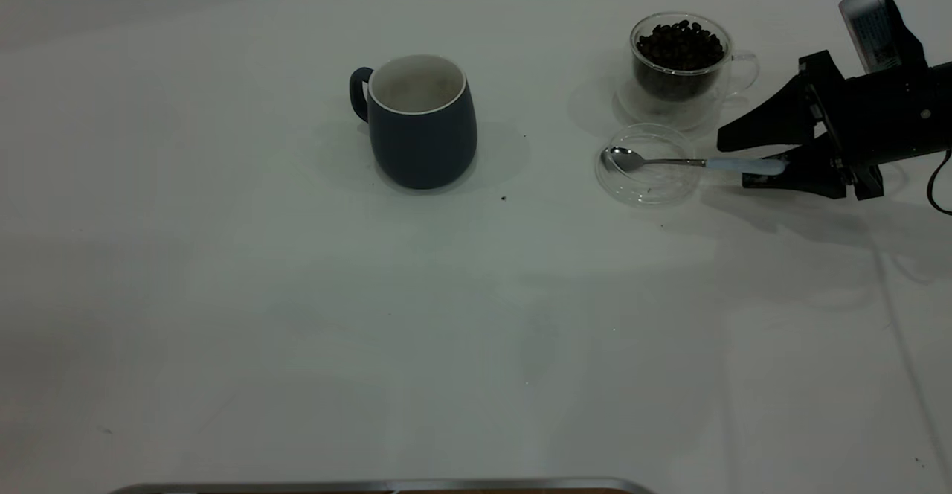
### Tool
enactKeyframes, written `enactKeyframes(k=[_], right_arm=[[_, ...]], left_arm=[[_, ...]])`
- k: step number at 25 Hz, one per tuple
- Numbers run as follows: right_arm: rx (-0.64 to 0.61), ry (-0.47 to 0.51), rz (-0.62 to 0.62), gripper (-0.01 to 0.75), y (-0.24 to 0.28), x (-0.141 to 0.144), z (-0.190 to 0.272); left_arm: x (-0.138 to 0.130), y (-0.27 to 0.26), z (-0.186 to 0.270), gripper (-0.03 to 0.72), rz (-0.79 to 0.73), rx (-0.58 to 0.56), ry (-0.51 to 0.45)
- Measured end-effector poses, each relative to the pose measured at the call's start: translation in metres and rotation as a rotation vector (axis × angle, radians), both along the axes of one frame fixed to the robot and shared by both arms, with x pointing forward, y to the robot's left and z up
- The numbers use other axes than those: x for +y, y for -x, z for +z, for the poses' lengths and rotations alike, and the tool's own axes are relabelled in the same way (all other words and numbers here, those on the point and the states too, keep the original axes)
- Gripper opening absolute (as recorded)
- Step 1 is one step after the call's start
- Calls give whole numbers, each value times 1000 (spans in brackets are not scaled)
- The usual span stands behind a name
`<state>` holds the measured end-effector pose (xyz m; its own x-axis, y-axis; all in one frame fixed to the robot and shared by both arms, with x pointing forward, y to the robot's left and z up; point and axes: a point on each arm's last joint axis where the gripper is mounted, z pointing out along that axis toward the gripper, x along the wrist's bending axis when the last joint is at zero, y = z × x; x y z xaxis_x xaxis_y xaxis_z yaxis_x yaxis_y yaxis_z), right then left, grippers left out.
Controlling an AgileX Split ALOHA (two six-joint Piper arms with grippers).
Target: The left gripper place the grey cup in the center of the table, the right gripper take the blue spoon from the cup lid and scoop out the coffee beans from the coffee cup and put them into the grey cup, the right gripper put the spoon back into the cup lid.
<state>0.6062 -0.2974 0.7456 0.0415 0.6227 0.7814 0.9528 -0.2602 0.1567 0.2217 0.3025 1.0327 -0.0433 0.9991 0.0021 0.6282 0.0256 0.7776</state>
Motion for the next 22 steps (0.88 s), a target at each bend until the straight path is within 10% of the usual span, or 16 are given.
enactKeyframes(k=[13,22], right_arm=[[-189,90,-64,584,-15,-8,2],[-303,382,29,584,-7,-17,87]], left_arm=[[0,0,0,508,2,0,2],[0,0,0,508,1,0,1]])
